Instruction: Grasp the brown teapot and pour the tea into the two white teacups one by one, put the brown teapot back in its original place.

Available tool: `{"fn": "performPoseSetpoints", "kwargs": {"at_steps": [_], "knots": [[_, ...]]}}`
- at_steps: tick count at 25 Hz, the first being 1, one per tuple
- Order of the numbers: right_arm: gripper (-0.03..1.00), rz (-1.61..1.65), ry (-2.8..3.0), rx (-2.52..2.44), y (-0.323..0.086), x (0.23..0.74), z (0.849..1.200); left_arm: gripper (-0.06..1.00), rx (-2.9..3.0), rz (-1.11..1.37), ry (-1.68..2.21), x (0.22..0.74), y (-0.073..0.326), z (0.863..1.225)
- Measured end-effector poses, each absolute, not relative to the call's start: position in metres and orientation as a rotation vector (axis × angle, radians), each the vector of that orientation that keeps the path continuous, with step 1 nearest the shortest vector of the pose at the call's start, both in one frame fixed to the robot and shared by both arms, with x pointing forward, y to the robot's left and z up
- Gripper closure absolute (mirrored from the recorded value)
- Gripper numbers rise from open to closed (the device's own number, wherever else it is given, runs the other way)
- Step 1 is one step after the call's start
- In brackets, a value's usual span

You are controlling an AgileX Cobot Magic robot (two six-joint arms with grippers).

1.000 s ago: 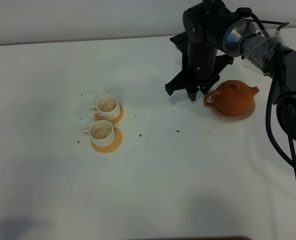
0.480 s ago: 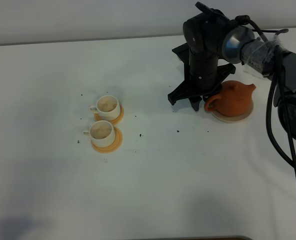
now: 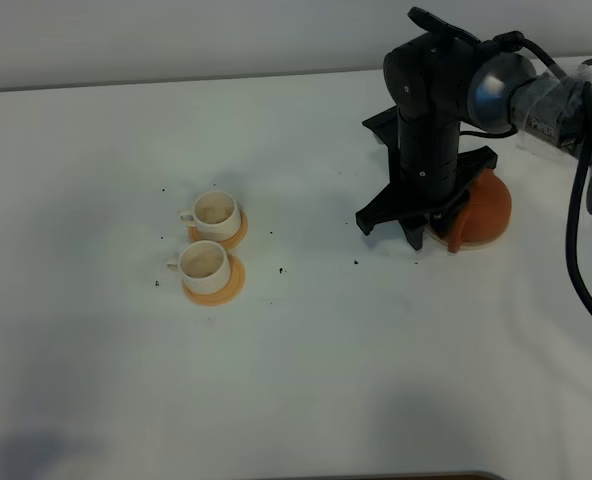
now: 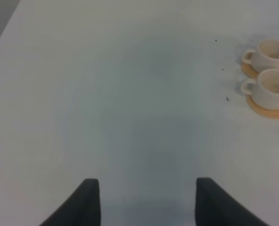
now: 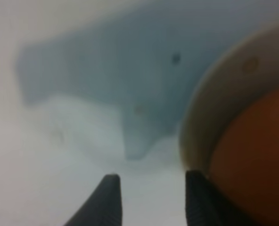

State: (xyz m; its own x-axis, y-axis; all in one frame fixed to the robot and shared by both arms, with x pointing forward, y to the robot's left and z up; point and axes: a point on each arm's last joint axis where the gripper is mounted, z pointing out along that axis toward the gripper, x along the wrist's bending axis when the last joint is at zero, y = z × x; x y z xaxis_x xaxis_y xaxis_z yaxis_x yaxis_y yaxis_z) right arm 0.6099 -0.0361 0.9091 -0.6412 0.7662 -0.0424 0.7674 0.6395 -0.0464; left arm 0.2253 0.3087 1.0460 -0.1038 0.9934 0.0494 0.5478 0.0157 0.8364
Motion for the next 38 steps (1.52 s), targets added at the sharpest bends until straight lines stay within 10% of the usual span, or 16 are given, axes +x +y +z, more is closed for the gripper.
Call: {"fn": "performPoseSetpoints", "kwargs": {"at_steps": [38], "knots": [[0.65,-0.198,2.865,1.289,-0.047,0.582,0.913,0.49,1.585,0.977,1.709,0.225,0.309,1.046]]}}
